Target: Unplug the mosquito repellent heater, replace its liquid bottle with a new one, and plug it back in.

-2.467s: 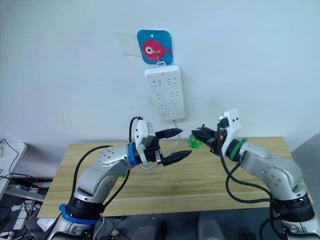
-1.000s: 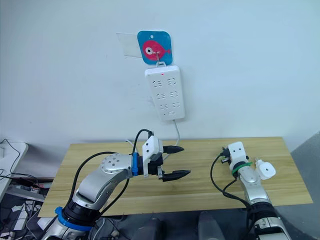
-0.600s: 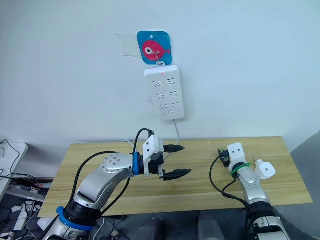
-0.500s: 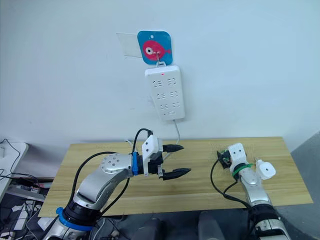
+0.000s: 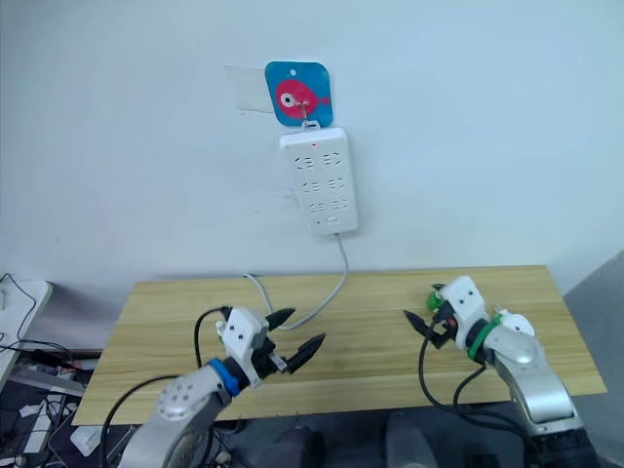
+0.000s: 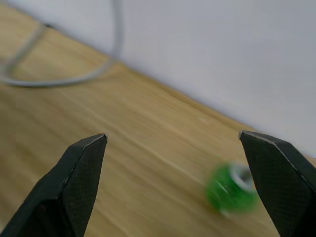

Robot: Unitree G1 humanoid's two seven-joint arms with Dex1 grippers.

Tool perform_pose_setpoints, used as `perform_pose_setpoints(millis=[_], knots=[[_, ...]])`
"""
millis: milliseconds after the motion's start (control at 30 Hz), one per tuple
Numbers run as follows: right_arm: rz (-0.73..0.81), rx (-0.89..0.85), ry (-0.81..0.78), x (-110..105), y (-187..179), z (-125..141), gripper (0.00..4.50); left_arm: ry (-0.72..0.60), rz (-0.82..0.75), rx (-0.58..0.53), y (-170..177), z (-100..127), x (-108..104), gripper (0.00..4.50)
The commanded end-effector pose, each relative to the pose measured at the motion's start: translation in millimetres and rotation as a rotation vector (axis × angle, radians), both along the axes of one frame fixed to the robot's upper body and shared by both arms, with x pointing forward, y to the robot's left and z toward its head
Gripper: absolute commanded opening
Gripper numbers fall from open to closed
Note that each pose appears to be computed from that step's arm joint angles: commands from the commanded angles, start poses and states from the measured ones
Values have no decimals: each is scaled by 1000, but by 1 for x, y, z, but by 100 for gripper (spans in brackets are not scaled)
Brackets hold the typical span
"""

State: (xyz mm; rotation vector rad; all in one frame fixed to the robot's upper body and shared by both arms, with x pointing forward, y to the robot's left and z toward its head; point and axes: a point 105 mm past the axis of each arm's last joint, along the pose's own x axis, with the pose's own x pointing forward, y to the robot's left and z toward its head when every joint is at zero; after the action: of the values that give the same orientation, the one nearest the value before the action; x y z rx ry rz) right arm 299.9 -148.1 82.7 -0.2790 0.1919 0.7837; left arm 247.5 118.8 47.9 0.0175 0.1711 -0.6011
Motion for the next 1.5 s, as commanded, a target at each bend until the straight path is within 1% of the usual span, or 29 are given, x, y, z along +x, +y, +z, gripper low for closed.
perform_pose_setpoints(millis=[33, 67, 100, 167, 233, 300, 400, 467, 567, 633, 833, 1000, 1100, 1233, 1500], knots=[[214, 24, -32, -4, 29, 30, 447, -123, 188, 42, 25, 5, 2, 450], [242, 21, -37, -3, 33, 34, 447, -129, 218, 55, 30, 2, 0, 450], [290, 13, -40, -2, 38, 38, 447, -121, 283, 59, 39, -4, -3, 450], [367, 25, -44, 4, 47, 49, 447, -89, 401, 28, 58, -16, -12, 450], [406, 54, -49, 9, 57, 57, 447, -64, 474, 9, 70, -28, -22, 450], [468, 81, -25, 6, 68, 57, 447, -41, 527, 3, 77, -40, -26, 450], [585, 60, -6, -8, 83, 49, 447, -47, 605, 16, 90, -50, -23, 450], [644, 44, -10, -15, 90, 47, 447, -73, 643, 15, 96, -48, -18, 450], [715, 64, 4, -23, 100, 53, 447, -110, 667, 0, 99, -46, -9, 450], [740, 57, 6, -24, 101, 55, 447, -111, 670, -1, 99, -50, -6, 450], [731, 61, 23, -19, 97, 62, 447, -122, 670, 2, 101, -61, 5, 450], [693, 63, 39, -13, 90, 65, 447, -139, 685, 22, 111, -67, 18, 450], [675, 54, 46, -11, 87, 62, 447, -151, 636, 40, 109, -69, 27, 450], [667, 48, 52, -11, 84, 59, 447, -149, 597, 33, 105, -73, 38, 450], [659, 65, 43, -11, 84, 68, 447, -162, 570, 32, 102, -74, 48, 450]])
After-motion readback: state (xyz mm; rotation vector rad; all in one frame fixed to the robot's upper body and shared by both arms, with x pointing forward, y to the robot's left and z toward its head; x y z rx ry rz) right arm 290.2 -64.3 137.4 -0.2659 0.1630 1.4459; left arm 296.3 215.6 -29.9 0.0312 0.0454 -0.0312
